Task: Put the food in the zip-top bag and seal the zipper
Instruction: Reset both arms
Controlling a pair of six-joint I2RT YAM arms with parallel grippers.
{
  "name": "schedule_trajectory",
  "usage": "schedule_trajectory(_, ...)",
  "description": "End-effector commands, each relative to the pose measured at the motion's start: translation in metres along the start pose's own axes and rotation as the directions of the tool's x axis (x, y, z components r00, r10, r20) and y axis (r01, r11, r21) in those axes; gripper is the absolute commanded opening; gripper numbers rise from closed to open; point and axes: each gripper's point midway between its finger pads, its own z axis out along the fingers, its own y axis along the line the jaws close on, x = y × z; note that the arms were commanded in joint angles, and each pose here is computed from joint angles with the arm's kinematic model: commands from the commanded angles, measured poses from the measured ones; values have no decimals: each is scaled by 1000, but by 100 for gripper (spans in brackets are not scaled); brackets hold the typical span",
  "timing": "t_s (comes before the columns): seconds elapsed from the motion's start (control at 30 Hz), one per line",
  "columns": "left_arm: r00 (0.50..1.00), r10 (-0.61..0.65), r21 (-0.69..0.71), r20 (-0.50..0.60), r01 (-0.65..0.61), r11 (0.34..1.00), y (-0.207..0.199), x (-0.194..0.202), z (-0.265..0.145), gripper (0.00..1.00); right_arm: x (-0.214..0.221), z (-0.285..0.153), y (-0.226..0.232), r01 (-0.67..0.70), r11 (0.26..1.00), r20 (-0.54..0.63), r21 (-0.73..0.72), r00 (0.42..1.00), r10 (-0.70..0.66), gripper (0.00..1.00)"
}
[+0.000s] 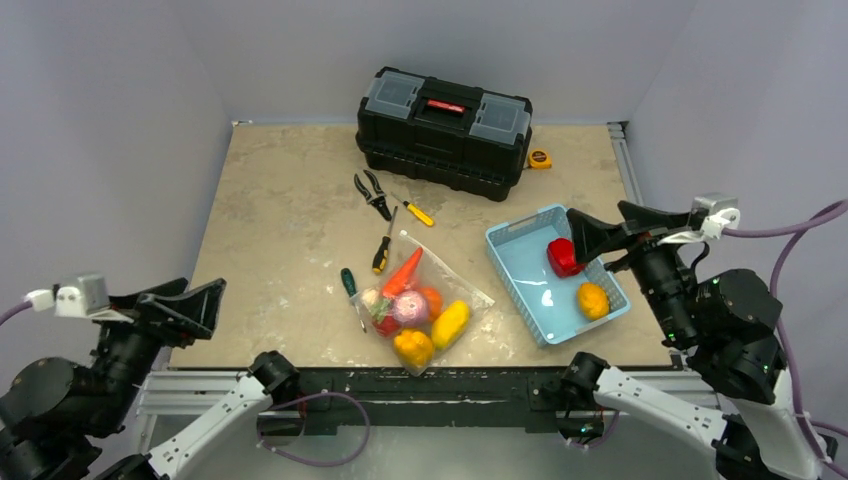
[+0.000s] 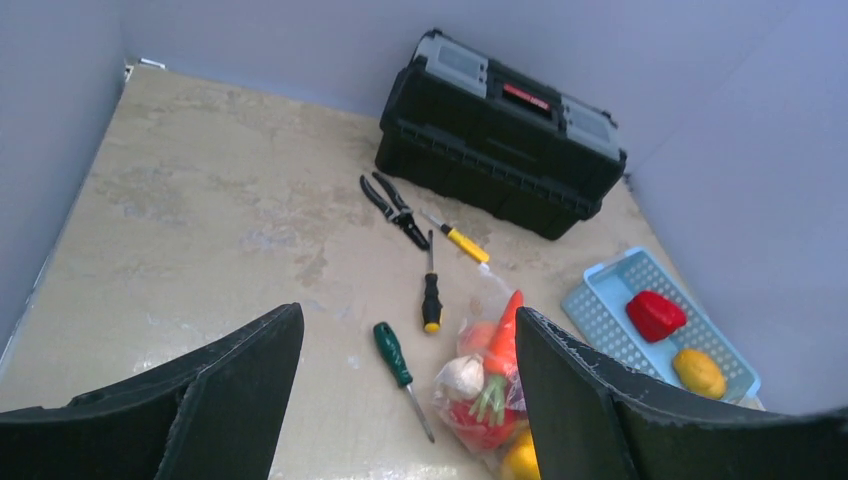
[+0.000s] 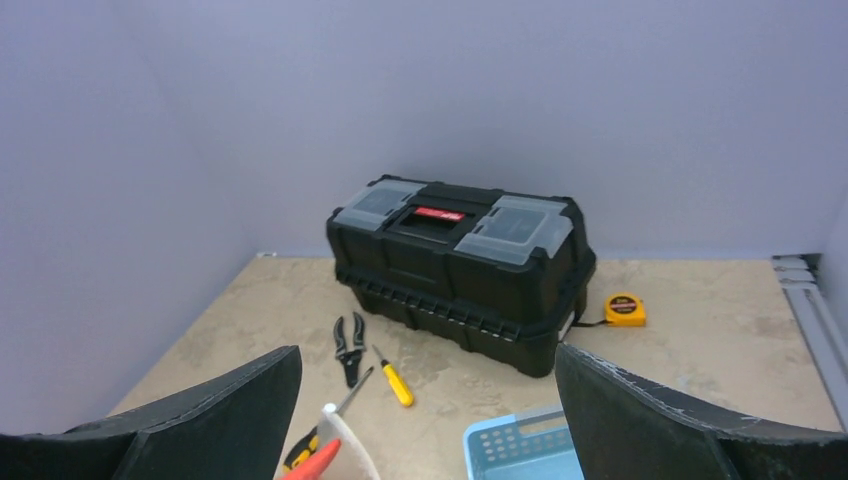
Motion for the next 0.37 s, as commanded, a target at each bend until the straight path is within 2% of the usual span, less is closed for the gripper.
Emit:
schedule_trajectory(0.0, 985, -34, 19, 169, 31, 999, 3, -36, -10, 77, -8, -3, -24, -34, 990, 33, 135, 999, 29, 99)
schedule_trajectory(0.23, 984, -19, 1, 176, 19, 1000, 9, -37, -13, 77, -9, -3, -29, -83, 983, 60, 166, 995, 74, 99)
schedule_trajectory(0.33, 987, -20, 8, 161, 18, 1000, 6, -34, -11, 77, 3, 2, -26, -85, 980, 16, 178, 996, 84, 99)
